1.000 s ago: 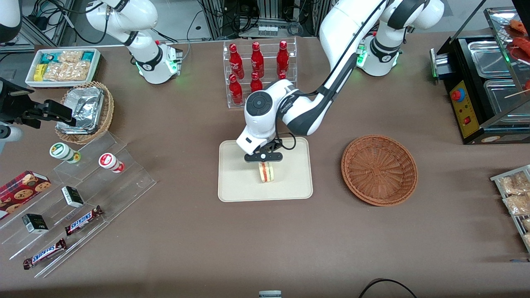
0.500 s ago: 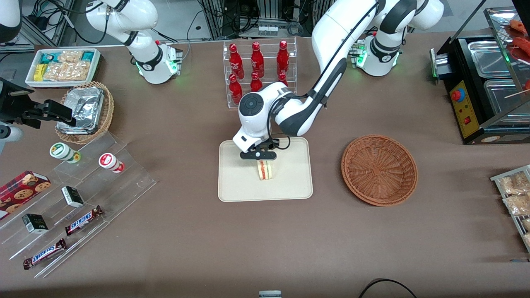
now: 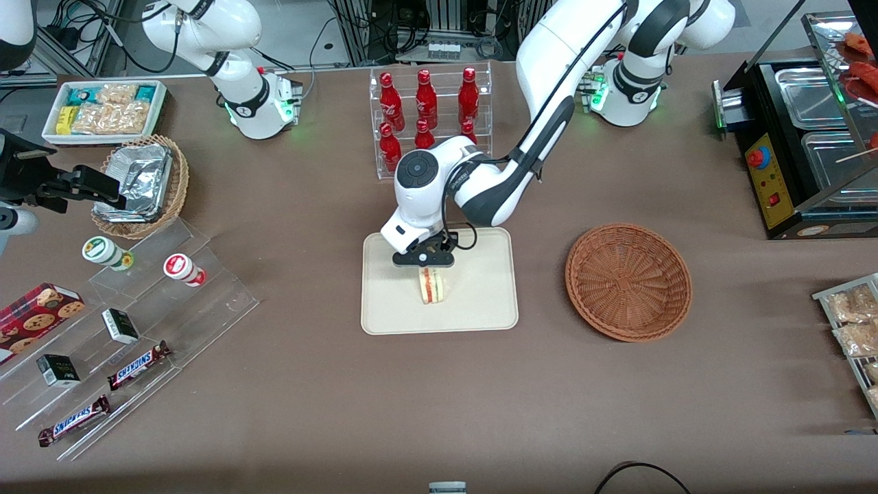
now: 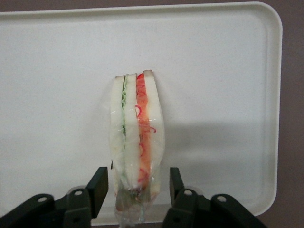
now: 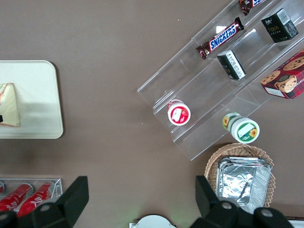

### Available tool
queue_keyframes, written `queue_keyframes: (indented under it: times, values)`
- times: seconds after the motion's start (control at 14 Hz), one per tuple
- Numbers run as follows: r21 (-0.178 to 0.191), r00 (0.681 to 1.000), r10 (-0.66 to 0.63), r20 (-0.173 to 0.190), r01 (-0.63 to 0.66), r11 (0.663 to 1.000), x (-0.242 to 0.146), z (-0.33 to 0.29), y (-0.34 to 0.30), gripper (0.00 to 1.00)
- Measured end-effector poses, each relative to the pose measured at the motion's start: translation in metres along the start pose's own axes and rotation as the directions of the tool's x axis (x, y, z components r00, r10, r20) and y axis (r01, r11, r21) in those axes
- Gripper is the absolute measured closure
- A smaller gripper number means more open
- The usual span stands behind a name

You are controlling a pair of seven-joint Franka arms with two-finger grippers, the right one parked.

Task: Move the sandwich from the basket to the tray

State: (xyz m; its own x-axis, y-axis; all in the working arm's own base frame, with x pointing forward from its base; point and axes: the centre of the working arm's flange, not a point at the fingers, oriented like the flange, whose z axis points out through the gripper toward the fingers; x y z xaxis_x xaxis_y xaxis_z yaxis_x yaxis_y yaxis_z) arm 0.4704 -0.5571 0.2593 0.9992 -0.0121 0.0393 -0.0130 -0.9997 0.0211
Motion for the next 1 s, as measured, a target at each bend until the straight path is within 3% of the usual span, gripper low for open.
queue_keyframes:
  times: [0.21,0.29,0.5,0.79,1.0]
  values:
    - [0.030,1.000,-0.007,0.015,0.007,1.000,0.000,-0.019,-0.003,0.04]
    - [0.055,1.000,-0.011,0.028,0.010,0.998,0.000,-0.035,-0.007,0.00]
    - [0.118,0.995,-0.062,0.074,0.053,0.992,0.004,-0.098,-0.032,0.00]
    - [0.092,0.980,-0.197,0.035,0.194,0.977,0.061,-0.172,-0.110,0.00]
    - [0.093,0.966,-0.259,0.020,0.257,0.962,0.093,-0.208,-0.182,0.00]
